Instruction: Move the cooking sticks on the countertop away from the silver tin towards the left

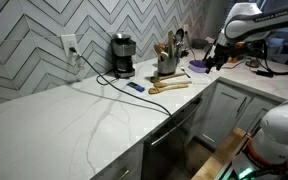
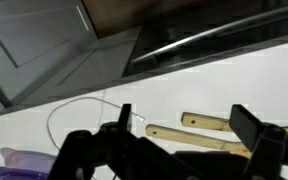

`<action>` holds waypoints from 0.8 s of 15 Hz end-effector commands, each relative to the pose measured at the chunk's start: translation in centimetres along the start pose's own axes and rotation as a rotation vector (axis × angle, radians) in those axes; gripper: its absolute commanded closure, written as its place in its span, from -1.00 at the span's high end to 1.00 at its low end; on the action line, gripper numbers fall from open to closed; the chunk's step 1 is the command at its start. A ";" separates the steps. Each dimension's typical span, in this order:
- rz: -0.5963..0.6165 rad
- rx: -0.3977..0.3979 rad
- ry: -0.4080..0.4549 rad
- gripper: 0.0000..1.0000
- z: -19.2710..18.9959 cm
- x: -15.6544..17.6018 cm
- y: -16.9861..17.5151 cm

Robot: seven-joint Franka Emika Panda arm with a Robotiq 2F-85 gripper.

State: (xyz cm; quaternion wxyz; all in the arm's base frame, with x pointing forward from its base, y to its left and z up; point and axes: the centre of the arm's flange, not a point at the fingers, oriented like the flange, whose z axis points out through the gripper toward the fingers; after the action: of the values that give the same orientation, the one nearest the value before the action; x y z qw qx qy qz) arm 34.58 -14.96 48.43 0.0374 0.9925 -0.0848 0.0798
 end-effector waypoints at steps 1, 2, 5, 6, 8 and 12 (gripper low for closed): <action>0.000 0.000 0.000 1.00 0.0 0.0 0.0; 0.000 0.000 0.000 1.00 0.0 0.0 0.0; 0.000 0.000 0.000 1.00 0.0 0.0 0.0; 0.000 0.000 0.000 1.00 0.0 0.0 0.0; 0.000 0.000 0.000 1.00 0.0 0.0 0.0; -0.040 0.074 0.040 1.00 2.2 4.2 -0.5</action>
State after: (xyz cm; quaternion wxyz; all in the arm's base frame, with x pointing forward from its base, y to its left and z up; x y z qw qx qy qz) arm 35.40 -14.63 48.35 0.0243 0.9928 -0.0788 0.0874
